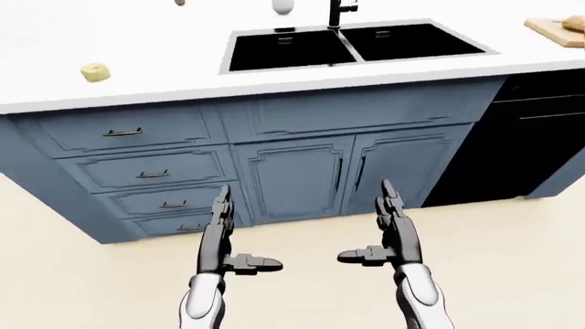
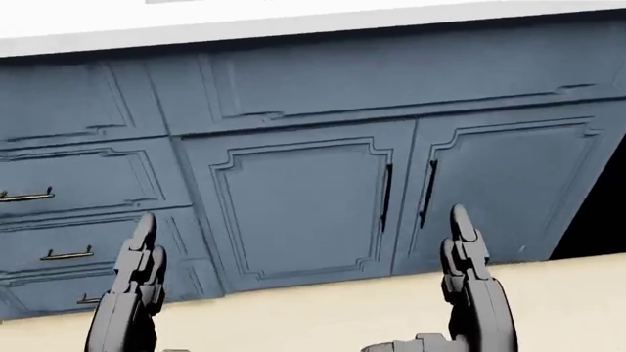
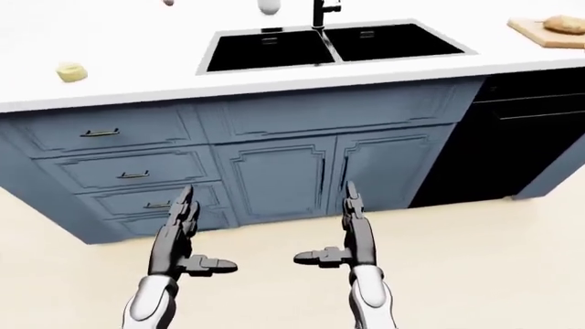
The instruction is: Pick up the wedge of cheese and place it on the slice of bread to prepare a simple cheese on bread dish.
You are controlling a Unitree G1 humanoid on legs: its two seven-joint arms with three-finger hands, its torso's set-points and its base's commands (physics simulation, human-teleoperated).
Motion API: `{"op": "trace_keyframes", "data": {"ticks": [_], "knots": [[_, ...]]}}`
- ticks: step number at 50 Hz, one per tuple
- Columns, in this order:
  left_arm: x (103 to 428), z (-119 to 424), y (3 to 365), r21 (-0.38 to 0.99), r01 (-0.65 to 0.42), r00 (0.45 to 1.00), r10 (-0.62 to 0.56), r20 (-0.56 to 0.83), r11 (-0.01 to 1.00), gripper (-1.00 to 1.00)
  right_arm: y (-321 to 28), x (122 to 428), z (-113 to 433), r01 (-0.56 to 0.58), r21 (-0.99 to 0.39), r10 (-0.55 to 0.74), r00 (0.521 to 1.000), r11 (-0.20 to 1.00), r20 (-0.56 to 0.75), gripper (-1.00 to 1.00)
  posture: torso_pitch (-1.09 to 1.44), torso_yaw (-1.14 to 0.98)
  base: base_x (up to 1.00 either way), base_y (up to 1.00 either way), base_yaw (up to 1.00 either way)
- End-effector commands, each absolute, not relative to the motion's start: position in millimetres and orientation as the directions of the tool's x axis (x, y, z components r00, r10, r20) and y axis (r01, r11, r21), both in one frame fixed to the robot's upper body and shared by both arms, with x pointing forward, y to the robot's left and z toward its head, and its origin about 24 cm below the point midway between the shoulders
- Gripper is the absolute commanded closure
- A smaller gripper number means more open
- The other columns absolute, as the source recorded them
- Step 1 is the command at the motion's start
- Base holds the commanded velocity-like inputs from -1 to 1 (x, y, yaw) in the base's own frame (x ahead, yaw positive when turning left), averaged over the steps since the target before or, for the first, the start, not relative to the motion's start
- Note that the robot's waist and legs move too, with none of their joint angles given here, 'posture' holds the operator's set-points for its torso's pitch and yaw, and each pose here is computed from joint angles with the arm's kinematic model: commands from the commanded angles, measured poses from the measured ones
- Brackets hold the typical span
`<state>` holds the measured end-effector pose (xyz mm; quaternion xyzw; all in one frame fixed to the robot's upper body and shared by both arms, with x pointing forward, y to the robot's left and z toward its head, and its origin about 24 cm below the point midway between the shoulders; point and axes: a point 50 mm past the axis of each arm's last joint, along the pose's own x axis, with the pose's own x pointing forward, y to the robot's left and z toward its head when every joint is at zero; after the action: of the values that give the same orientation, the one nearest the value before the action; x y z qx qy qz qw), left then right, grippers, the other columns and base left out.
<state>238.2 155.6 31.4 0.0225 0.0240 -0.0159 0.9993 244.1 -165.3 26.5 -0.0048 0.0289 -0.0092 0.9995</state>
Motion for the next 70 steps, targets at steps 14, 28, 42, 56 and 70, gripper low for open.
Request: {"op": "trace_keyframes", "data": {"ticks": [14,28,42,56,70], "knots": [[240.0,44.7,157.3,0.047,0.019,1.0,-0.02,0.021,0.999,-1.0,-162.9,246.5,39.0,0.001,-0.014,-0.001,1.0,1.0,0.007,-1.0,0.0,0.0,-0.16,0.73,0.0],[240.5,45.9,158.0,0.049,0.015,1.0,-0.017,0.026,0.999,-1.0,-161.8,247.2,39.6,-0.005,-0.016,0.005,1.0,1.0,0.008,-1.0,0.0,0.0,-0.16,0.72,0.0],[239.8,46.4,158.2,0.049,0.013,0.999,-0.015,0.029,0.999,-1.0,-162.1,246.3,38.4,-0.004,-0.014,0.004,1.0,1.0,0.008,-1.0,0.0,0.0,-0.16,0.72,0.0],[240.3,46.5,158.4,0.048,0.01,0.999,-0.012,0.032,0.999,-1.0,-161.8,247.0,37.6,-0.005,-0.013,0.005,1.0,1.0,0.007,-1.0,0.0,0.0,-0.16,0.72,0.0],[240.5,47.7,158.5,0.049,0.009,0.999,-0.01,0.036,0.999,-1.0,-161.5,247.6,39.1,-0.006,-0.015,0.006,1.0,1.0,0.009,-1.0,0.0,0.0,-0.16,0.72,0.0]]}}
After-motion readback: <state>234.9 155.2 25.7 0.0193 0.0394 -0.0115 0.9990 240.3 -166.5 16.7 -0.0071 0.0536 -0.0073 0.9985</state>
